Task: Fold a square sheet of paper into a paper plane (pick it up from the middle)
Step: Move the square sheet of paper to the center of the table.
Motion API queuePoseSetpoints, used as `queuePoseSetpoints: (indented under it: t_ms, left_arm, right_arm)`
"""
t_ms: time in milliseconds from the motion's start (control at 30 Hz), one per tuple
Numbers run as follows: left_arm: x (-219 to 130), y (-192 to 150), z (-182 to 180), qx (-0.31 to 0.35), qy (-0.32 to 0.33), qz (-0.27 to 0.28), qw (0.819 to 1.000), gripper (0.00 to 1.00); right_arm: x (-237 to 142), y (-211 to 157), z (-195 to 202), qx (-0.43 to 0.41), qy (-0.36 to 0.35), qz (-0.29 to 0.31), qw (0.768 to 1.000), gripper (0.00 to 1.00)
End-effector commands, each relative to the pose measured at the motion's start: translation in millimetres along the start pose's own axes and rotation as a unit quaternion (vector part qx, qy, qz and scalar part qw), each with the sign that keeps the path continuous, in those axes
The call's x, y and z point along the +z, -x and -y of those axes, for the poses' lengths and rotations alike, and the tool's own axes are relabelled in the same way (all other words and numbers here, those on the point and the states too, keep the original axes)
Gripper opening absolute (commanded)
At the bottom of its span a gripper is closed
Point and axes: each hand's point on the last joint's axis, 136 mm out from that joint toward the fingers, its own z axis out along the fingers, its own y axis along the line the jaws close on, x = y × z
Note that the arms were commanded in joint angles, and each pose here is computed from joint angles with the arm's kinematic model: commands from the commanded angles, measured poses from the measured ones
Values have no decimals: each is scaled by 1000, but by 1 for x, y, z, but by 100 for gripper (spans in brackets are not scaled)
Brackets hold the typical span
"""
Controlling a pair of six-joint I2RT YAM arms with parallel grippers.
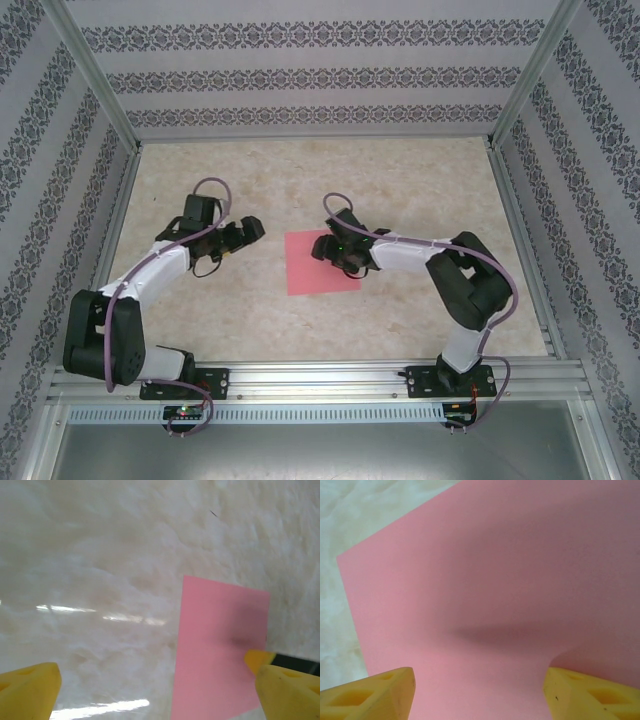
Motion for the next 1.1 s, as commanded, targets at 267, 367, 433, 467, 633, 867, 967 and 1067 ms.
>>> queuePoseSetpoints:
  t_ms: [267, 367, 433, 467, 633, 867, 967, 1067]
  left_arm:
    - [17, -22, 52, 96, -50, -13, 994, 100]
    - [6, -14, 49, 116, -30, 13, 993, 100]
    - [-1, -8, 49, 125, -25, 31, 991, 100]
    - [-4, -5, 50, 129, -23, 39, 991, 100]
    - [-13, 4, 49, 135, -24, 89, 987, 100]
    - [-17, 1, 37, 113, -13, 98, 989, 100]
    - [-9, -7, 35, 115, -4, 50, 992, 100]
    - [-2, -15, 39, 110, -30, 35, 993, 100]
  right_arm:
    - [-22, 20, 24, -59, -123, -4, 991, 73]
    - [-37, 27, -2, -78, -86, 32, 993, 75]
    - [-43, 28, -14, -112, -80, 32, 990, 77]
    - [-49, 30, -11, -127, -107, 34, 986, 78]
    - [-63, 32, -2, -235, -200, 58, 949, 89]
    - [-58, 21, -8, -253, -138, 17, 957, 98]
    - [-52, 18, -4, -240, -128, -6, 962, 98]
    - [-46, 14, 0, -254, -141, -29, 956, 98]
